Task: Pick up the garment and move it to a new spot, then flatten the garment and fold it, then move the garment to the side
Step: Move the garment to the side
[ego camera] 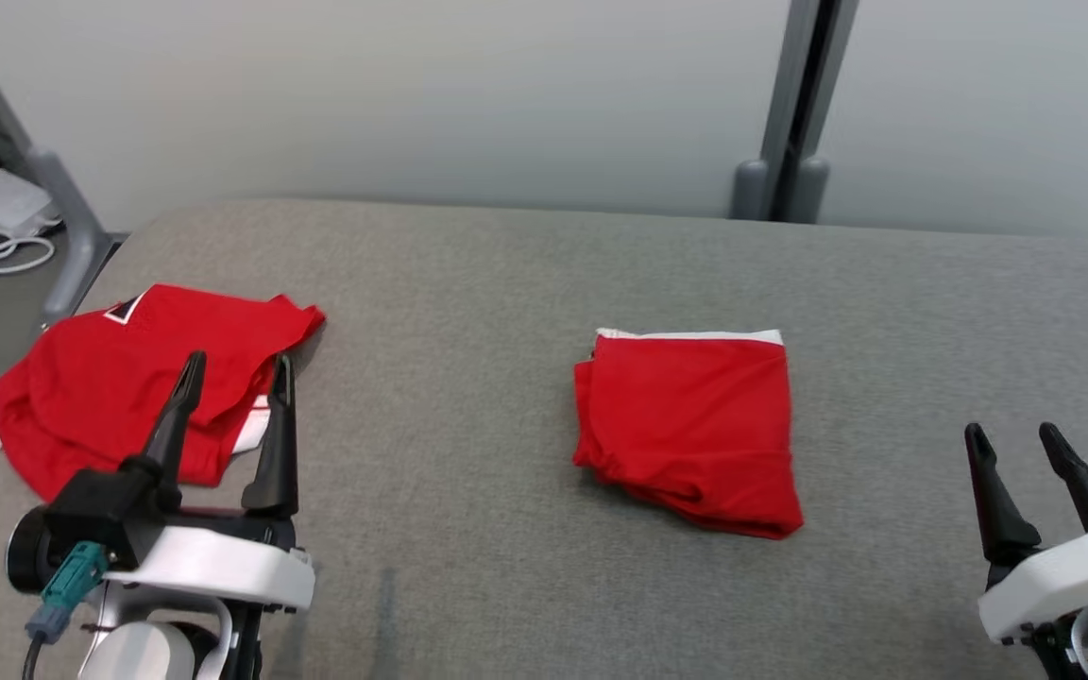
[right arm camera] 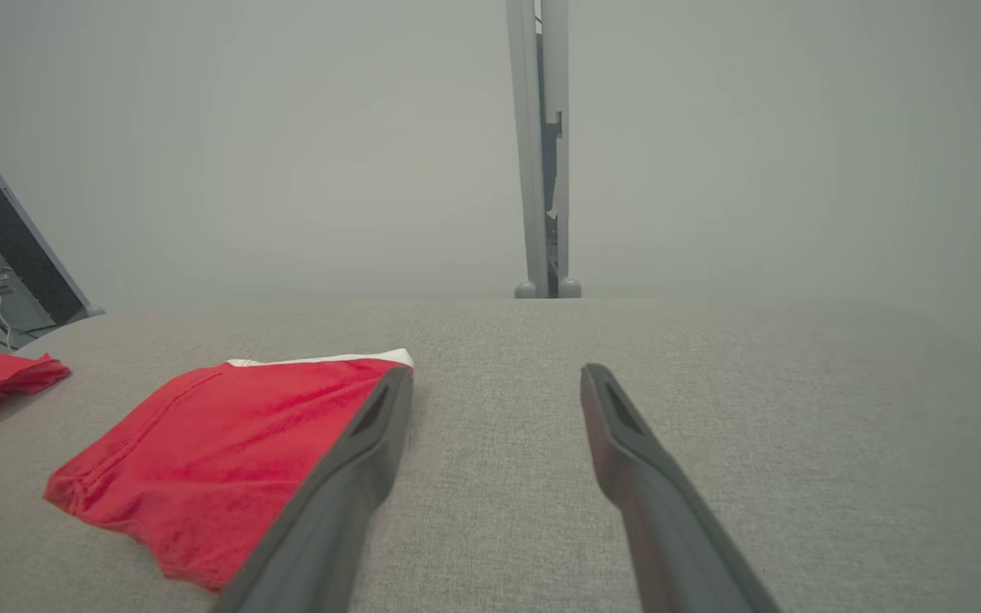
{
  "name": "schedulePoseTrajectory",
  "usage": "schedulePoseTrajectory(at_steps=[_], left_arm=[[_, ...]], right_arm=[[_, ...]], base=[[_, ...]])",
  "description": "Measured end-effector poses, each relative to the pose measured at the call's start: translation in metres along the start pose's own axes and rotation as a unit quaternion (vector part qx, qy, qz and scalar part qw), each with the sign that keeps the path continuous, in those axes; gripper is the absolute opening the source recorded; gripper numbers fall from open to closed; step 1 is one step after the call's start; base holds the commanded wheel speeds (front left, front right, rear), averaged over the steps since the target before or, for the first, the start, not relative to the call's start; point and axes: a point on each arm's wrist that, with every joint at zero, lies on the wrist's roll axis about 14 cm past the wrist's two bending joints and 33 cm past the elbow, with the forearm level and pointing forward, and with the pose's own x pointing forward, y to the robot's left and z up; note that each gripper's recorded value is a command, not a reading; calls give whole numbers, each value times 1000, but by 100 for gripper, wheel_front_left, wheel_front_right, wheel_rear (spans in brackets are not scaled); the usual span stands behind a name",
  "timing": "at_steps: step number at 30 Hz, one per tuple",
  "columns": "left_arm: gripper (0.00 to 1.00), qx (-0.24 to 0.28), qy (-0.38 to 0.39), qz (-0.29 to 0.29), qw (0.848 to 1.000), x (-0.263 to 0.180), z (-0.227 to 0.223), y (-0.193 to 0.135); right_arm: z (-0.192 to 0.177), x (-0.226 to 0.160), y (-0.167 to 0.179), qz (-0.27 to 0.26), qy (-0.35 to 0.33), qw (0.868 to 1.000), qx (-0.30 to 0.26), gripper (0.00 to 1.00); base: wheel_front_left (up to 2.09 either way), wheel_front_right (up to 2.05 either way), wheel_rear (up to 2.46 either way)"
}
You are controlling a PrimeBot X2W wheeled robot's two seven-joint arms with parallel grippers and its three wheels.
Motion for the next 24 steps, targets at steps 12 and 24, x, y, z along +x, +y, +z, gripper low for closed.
schedulePoseTrajectory(at_steps=[12,24], left_arm=[[100,1,7,58,998,15,-21,36],[100,4,24,70,997,22,-39,45]], right_arm=[[-85,84,58,100,126,987,-1,100],[-141,86,86,140,219,965,19,0]], base=[[0,0,0],[0,0,0]])
